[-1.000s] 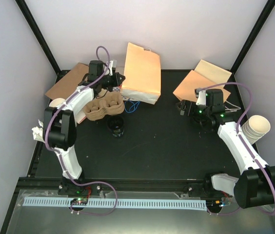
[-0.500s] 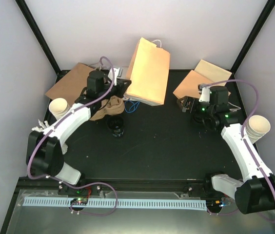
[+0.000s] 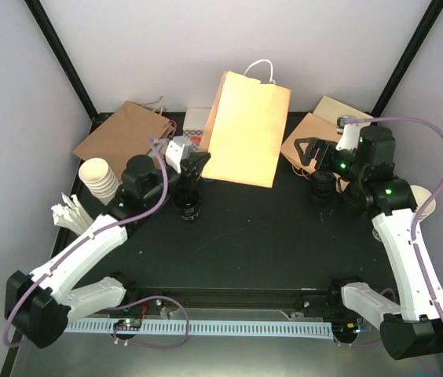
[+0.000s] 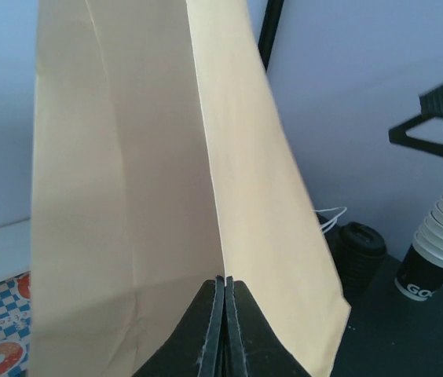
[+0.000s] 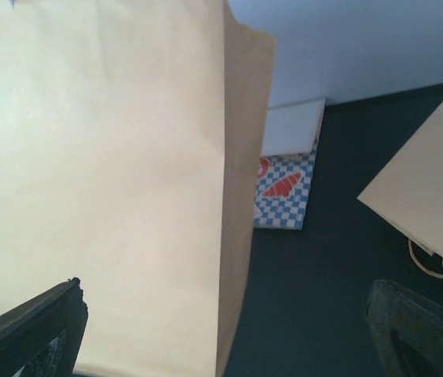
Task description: Pack the takeout coffee
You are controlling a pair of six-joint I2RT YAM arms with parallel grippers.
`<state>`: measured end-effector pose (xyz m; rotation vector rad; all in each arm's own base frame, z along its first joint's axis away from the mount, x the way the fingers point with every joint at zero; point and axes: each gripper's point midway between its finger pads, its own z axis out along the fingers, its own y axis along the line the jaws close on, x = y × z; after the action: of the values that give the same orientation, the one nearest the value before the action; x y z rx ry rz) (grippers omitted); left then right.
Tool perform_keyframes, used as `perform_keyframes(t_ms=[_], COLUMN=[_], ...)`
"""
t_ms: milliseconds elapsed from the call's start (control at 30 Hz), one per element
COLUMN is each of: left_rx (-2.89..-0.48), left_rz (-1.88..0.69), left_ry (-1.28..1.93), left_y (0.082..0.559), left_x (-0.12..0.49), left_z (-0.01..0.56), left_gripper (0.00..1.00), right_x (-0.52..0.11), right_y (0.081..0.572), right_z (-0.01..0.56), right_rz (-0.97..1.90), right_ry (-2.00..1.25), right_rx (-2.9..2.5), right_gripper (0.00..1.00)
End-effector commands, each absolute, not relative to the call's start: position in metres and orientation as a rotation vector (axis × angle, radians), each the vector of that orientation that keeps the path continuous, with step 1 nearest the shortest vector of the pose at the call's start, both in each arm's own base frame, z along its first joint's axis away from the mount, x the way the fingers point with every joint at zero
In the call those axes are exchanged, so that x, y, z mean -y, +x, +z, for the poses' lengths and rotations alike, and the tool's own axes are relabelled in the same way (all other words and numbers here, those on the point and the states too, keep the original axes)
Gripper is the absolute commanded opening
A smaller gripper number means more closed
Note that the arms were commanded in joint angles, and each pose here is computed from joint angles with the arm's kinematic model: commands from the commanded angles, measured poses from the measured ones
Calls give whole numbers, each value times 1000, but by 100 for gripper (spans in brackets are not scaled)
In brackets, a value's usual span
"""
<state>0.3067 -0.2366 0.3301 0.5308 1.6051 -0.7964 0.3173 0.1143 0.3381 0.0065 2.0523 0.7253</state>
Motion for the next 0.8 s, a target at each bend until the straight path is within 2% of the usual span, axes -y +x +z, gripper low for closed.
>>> perform_keyframes(t_ms=[0, 233, 433, 767], left_rx=[-1475, -1355, -1315, -1187], left_rz=[-743, -720, -687, -639], left_ry=[549, 643, 717, 961], left_y=[281, 235, 208, 169], left_x=[234, 239, 248, 266], left_z=[349, 323, 294, 259], left_gripper=[2, 2, 2, 2], right_x=[-109, -80, -76, -70], right_y=[303, 285, 261, 248], right_z=[368, 404, 425, 417], right_rz=[721, 617, 635, 578], right_ry=[44, 178, 154, 143], right_rx=[-2022, -1933, -1819, -1870], right_gripper=[100, 100, 100, 100])
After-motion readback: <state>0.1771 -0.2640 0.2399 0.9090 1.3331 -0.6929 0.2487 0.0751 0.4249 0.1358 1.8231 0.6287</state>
